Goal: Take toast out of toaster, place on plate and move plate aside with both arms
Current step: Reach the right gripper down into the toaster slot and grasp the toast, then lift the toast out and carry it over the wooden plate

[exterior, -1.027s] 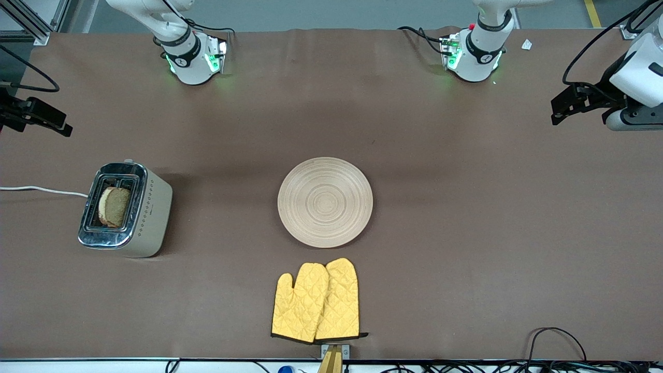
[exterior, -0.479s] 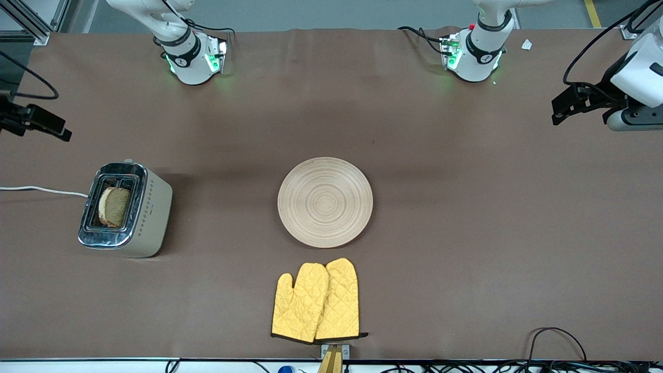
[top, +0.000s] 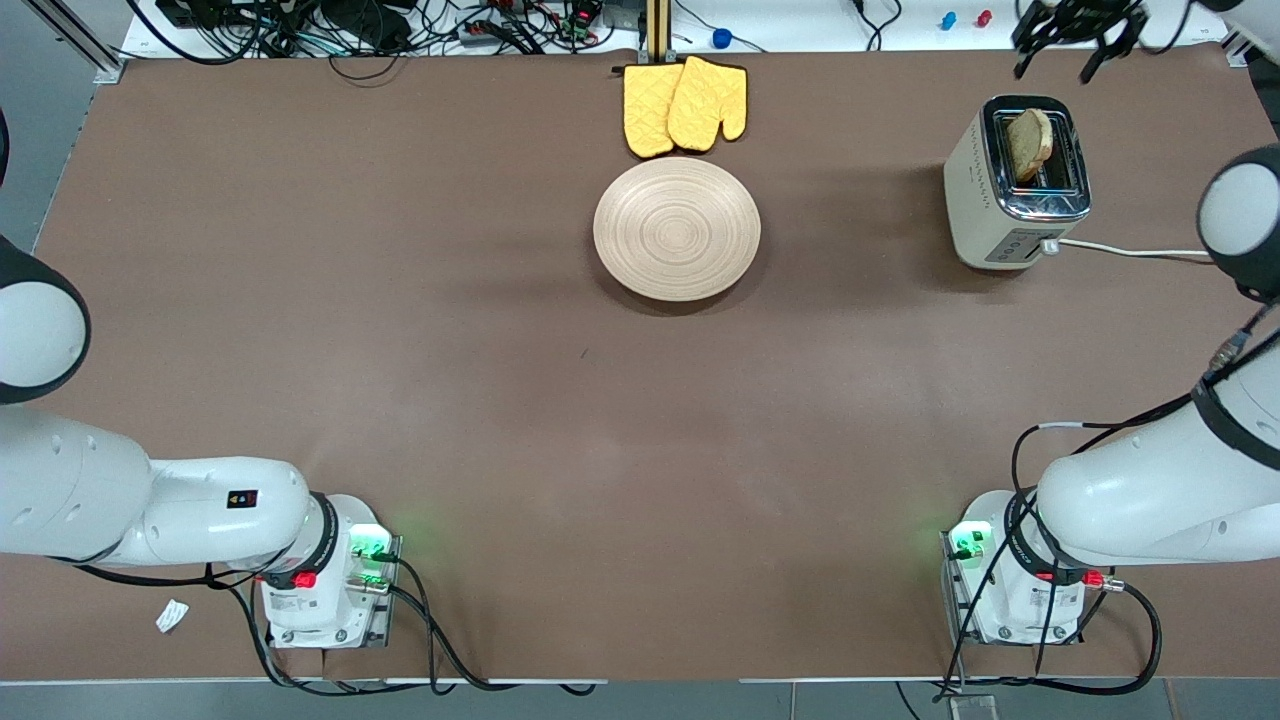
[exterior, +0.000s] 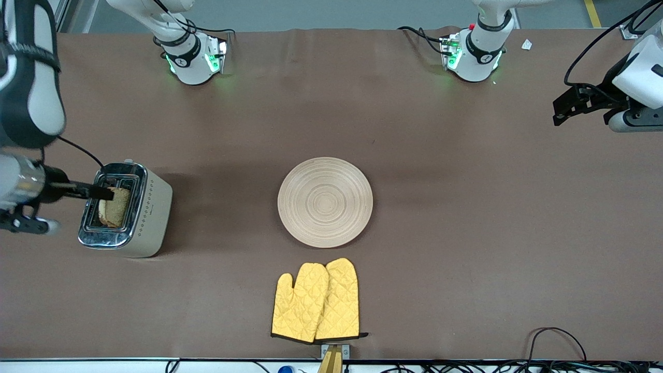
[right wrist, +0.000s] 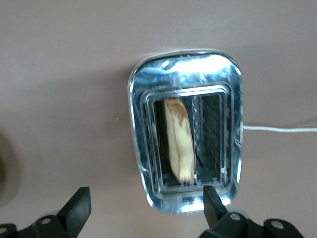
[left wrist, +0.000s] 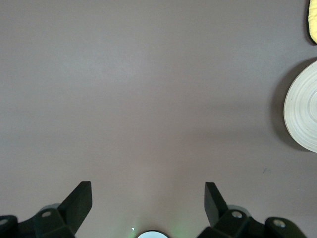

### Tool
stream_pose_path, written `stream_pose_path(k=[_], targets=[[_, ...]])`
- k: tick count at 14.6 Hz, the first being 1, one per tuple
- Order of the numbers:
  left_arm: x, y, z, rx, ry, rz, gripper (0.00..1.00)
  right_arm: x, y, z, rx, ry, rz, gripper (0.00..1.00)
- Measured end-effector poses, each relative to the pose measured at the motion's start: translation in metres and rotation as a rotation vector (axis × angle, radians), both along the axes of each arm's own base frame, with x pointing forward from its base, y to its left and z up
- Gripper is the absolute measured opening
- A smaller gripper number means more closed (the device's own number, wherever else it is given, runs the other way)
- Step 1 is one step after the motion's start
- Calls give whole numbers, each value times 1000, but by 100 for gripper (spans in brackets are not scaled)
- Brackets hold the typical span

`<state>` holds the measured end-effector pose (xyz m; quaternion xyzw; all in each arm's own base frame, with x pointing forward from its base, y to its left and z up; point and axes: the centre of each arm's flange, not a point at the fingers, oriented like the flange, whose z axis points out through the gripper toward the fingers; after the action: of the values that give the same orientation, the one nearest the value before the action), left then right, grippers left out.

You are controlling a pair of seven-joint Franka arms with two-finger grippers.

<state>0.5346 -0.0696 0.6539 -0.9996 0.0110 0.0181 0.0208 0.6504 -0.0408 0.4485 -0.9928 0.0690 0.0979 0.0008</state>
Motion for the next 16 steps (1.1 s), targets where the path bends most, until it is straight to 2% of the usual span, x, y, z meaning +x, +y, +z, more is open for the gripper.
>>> stream_pose_path(k=[4,6,7,13,15,16], targets=[[0,0,-1,0,1,1,100,11,-22,-50,8,17,7,100],[0,0,-1,0,1,1,100,8,-23,-63,10,29,11,96],[0,0,-1,0,1,1,100,7,-23,-67,12,31,19,91],[0,1,-1,0,1,1,100,6,-26,-67,24,28,118,25],[0,1,-1,0,1,1,100,6,-28,-65,17,27,159,11],[0,1,-1,0,1,1,100,7,-27,-64,11,26,177,8]])
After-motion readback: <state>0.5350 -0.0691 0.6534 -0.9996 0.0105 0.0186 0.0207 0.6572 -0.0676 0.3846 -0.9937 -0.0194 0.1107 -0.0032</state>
